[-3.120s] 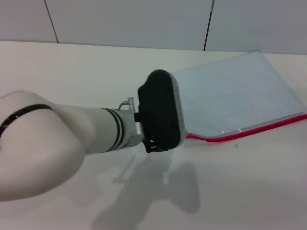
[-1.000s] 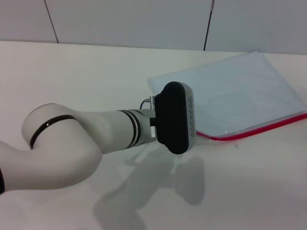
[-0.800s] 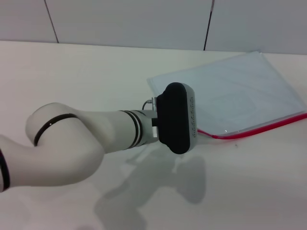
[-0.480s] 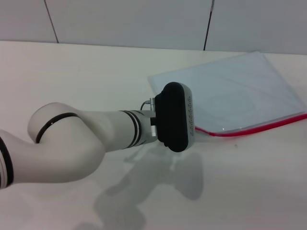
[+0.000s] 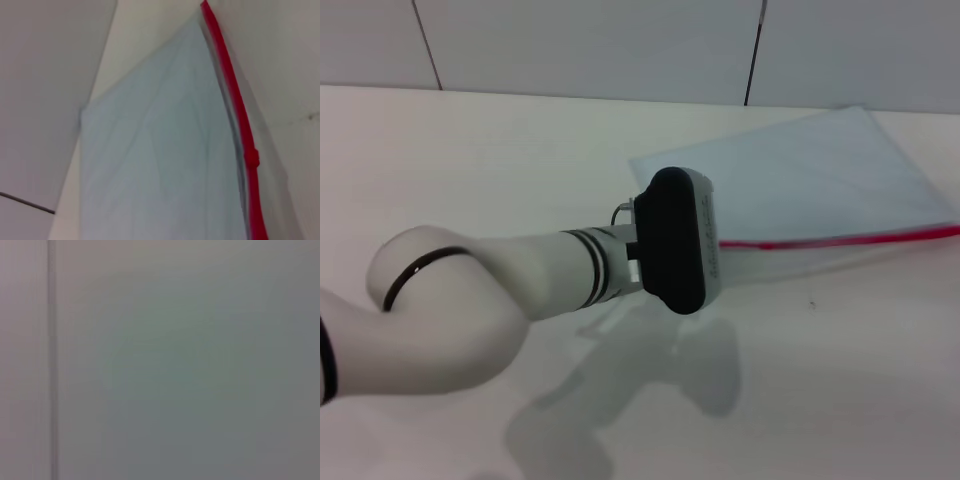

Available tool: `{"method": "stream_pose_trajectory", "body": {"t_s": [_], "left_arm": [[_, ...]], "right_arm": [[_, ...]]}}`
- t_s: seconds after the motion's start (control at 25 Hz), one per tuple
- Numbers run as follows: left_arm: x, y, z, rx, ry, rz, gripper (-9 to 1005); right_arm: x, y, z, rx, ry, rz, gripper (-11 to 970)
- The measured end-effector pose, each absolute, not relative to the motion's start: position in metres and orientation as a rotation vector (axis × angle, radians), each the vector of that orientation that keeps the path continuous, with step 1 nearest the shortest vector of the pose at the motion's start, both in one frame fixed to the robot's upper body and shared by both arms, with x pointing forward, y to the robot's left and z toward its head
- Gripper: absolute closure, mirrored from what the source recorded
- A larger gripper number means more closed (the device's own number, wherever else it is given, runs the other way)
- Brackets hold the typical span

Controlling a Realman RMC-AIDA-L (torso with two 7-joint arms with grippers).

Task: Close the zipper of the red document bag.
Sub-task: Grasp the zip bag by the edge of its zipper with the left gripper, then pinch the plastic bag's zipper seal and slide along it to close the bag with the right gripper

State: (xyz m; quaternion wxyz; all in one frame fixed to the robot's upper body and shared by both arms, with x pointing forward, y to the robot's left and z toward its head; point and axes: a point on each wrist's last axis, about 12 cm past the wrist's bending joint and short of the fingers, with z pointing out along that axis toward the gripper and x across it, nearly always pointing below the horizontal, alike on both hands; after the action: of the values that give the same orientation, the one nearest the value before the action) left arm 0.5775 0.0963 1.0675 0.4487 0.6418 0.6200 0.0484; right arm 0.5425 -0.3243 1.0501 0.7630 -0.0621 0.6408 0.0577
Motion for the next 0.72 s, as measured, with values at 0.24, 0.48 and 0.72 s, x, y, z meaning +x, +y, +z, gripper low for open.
{"method": "stream_pose_trajectory", "body": {"t_s": [0.24,0.48,0.72], "left_arm": [[0.570,0.106,1.066,1.474,1.441,0.132,935],[0.564,0.113,1.064,1.451,1.375,0.171,942],[0.562,0.114,1.066,1.450,1.363,0.178,943]], "right_arm": [[0.551,-0.298,1.055,-0.569,1.348,0.122,273],[0.561,-0.275,1.059,-0.892,1.286,0.172,290],[0.569,-0.261,1.062,-1.164,1.236,0.206,306]]}}
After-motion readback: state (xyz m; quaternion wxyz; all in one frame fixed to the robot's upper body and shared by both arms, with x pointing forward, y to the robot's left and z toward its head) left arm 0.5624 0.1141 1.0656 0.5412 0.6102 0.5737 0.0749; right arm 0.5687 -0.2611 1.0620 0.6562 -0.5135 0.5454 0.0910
